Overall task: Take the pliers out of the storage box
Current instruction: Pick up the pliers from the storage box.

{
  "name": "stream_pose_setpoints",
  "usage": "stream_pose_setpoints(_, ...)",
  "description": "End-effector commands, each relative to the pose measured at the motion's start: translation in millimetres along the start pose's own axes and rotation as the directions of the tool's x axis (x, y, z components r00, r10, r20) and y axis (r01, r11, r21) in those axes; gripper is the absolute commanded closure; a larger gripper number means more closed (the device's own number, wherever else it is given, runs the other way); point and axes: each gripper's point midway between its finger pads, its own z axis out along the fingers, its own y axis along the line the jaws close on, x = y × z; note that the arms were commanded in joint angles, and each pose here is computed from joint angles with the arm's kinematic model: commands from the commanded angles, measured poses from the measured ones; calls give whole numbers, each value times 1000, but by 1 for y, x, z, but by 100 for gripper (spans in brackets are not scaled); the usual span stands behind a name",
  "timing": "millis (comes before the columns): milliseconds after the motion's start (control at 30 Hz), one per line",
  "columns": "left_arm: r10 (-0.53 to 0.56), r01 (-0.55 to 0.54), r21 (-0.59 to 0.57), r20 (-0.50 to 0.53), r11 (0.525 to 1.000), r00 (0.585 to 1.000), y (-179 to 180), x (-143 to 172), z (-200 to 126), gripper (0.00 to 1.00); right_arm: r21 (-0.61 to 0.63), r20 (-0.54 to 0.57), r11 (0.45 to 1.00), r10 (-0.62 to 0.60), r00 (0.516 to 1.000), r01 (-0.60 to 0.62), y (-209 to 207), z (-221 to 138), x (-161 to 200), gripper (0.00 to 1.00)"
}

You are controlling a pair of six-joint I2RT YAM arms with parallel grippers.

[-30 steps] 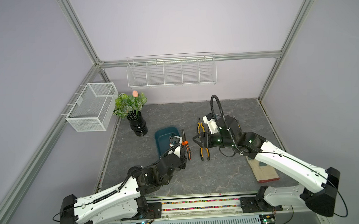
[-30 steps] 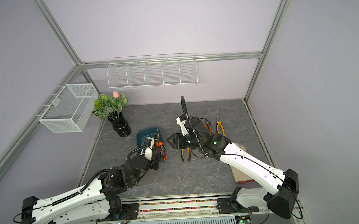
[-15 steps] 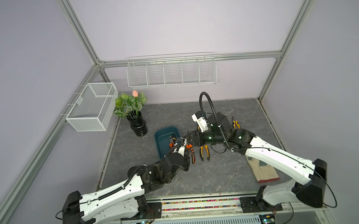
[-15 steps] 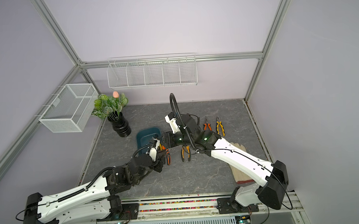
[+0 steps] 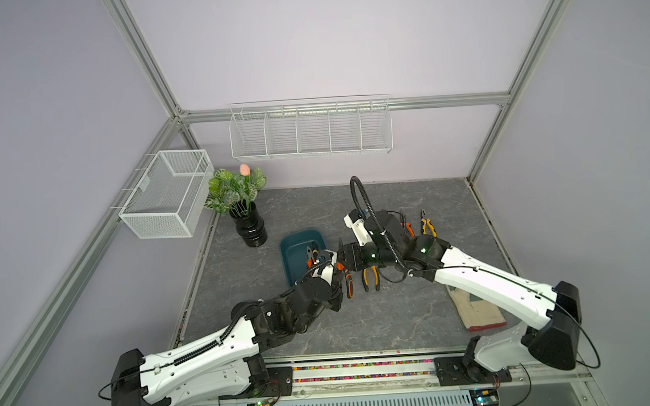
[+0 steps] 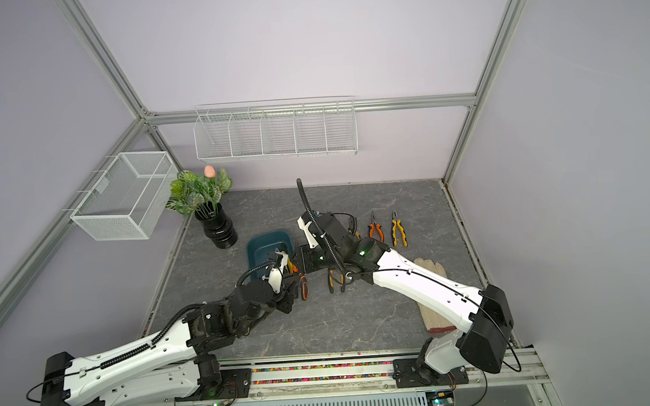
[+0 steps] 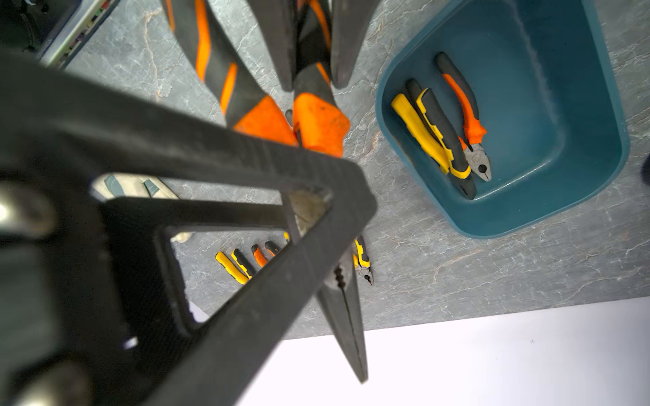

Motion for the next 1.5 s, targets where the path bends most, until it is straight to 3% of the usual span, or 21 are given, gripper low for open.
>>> stream_pose_setpoints(0,-43,40,35,66,999,997,-7,-22,-7,100,-12,-16,1000,15,1000,-15,-1,10,7,70)
stream_pose_setpoints(167,-45,42,44,68,998,997,-9,-22,-7,100,-65,-4,998,14,1000,-15,8,10,5,93)
stream_pose_setpoints(433,-46,44,41,65,998,997,-8,-22,-7,100,-65,54,998,-23,998,27,12,-6,-6,93)
stream_pose_setpoints(833,-42,41,14,43,999,998,-6,-14,1,63,-14,115,999,-34,993,35,1,-35,-34,93)
stream_pose_setpoints(1000,-38,38,7,37,999,999,-5,-12,2,55,-19,136,999,-24,990,27,0,-43,-44,93)
stream_pose_setpoints(1467,-40,40,12,23,999,999,-6,-9,7,53,-82,133,997,24,991,-13,4,-39,-50,93)
